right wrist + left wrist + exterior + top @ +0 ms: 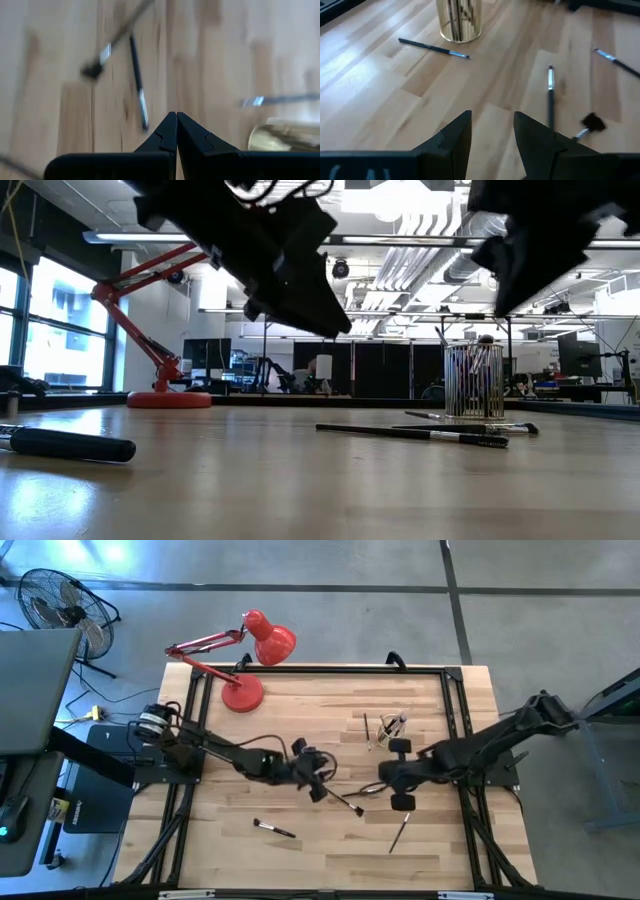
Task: Put items in baskets/containers
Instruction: Put the black brush into the gold holder
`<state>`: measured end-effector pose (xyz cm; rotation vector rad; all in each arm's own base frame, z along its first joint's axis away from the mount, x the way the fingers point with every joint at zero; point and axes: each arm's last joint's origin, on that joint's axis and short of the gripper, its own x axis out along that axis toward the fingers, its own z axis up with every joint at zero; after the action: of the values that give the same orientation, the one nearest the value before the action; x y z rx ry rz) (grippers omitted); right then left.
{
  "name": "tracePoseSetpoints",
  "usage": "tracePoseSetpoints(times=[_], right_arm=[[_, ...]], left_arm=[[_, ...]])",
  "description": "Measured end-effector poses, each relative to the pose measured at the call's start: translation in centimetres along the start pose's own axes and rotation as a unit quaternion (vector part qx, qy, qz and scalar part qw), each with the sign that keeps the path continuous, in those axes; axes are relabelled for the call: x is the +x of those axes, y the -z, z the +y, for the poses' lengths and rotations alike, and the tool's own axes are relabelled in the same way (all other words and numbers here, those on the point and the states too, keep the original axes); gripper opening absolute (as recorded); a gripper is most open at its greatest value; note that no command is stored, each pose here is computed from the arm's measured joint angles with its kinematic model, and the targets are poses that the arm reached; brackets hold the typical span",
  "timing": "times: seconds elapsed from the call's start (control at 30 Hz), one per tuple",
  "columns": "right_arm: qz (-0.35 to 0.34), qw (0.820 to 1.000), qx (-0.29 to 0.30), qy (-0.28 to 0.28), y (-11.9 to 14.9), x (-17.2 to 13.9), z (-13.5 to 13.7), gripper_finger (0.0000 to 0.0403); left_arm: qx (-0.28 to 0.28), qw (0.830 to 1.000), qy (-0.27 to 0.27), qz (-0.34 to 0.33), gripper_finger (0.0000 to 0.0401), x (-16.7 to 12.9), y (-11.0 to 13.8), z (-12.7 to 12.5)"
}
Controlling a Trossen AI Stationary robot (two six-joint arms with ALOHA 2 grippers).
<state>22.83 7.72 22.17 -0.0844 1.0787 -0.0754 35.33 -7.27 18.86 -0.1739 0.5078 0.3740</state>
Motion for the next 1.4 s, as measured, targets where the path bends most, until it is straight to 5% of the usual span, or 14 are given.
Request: tracePoseSetpoints(times=[0.23,0.63,1.4], right_arm=[[0.091,0.996,-0.011,0.008,0.8,2.9,1.3,0.0013],[0.123,0.992,-0.024,0.0,1.0,6.4,2.7,0.0084],[0.149,0.989,-0.004,-0.022,2.7,8.9,1.3,0.0083]], left_arm=[[0.001,1.0,0.014,-0.009,0.0144,-0.9,-1.0,-1.7],[0.003,0.999,0.034,0.003,0.0144,-1.0,-1.8,-2.1],[0.015,0.998,0.056,0.01,0.0144,-1.0,-1.8,-2.2]])
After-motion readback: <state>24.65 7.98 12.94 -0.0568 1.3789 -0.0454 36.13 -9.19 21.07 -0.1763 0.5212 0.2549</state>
